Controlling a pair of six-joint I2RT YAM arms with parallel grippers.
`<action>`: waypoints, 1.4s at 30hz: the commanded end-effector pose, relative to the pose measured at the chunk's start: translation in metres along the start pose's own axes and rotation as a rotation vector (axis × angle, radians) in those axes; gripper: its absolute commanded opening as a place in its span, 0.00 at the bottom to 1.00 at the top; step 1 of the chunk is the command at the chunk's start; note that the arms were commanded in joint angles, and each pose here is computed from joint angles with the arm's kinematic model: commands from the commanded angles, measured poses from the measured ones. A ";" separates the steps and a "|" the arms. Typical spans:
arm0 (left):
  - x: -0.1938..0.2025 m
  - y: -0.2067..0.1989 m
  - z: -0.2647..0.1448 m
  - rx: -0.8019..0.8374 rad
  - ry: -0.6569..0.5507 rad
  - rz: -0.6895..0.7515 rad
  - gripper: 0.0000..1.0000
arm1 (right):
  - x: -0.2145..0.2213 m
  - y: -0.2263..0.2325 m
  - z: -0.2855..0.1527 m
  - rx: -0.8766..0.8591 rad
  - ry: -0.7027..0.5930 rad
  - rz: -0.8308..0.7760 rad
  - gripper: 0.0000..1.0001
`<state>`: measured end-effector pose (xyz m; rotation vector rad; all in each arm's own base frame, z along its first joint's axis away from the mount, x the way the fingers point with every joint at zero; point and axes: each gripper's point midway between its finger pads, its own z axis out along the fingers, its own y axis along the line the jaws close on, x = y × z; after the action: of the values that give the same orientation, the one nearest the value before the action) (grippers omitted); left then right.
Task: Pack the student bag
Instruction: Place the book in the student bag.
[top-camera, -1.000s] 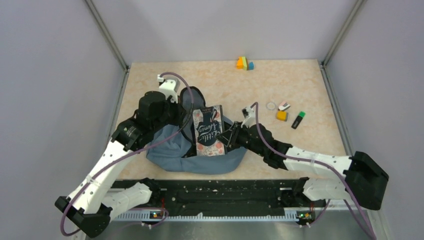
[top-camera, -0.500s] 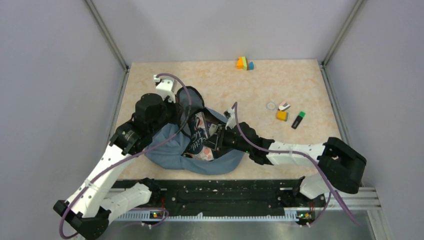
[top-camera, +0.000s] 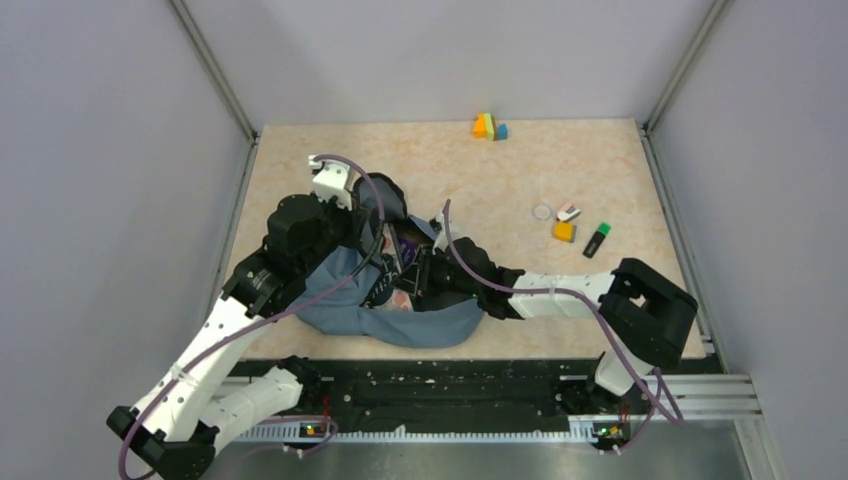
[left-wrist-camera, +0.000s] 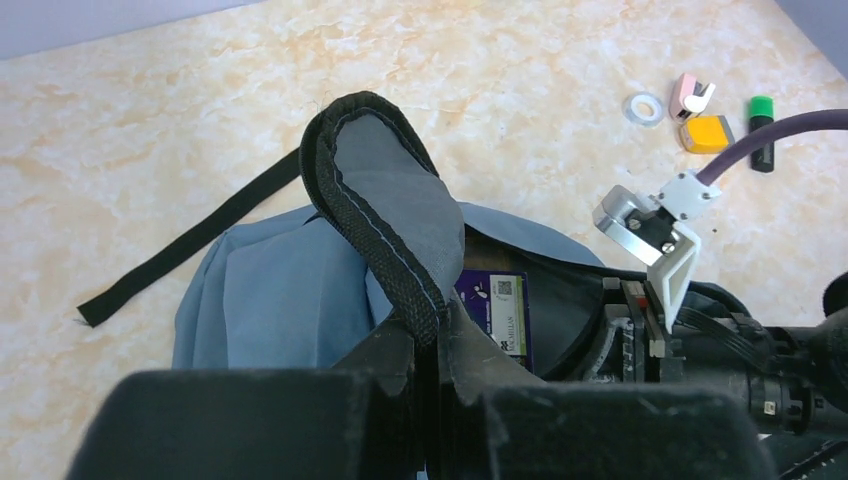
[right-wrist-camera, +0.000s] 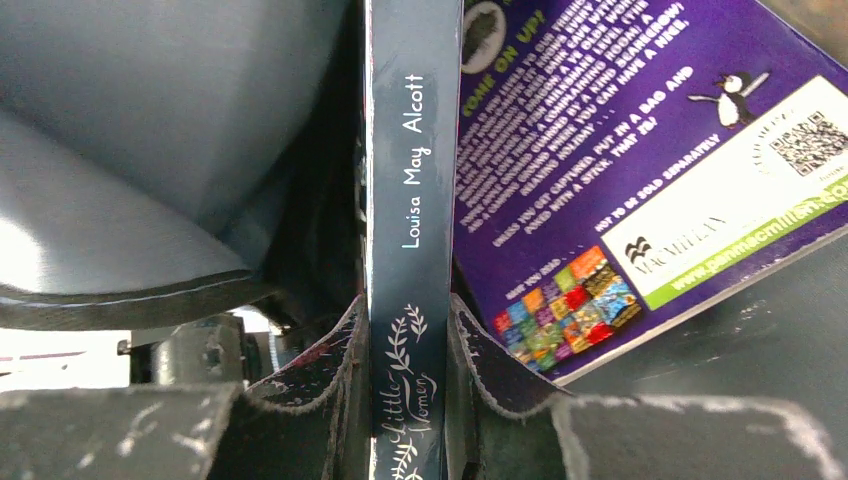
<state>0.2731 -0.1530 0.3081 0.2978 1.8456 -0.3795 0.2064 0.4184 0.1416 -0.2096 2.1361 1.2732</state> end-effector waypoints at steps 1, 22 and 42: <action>-0.043 0.010 -0.007 -0.050 -0.184 0.032 0.00 | -0.029 0.015 0.008 -0.060 -0.083 0.028 0.00; -0.006 -0.033 0.007 0.208 -0.134 0.046 0.00 | -0.055 -0.005 0.062 0.017 -0.143 -0.021 0.08; 0.035 -0.083 0.028 0.432 0.075 0.047 0.56 | -0.092 -0.073 -0.127 0.361 -0.444 -0.154 0.76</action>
<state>0.2650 -0.2118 0.2637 0.5592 1.8412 -0.6287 0.2576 0.3034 0.1713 0.0055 1.9255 0.8823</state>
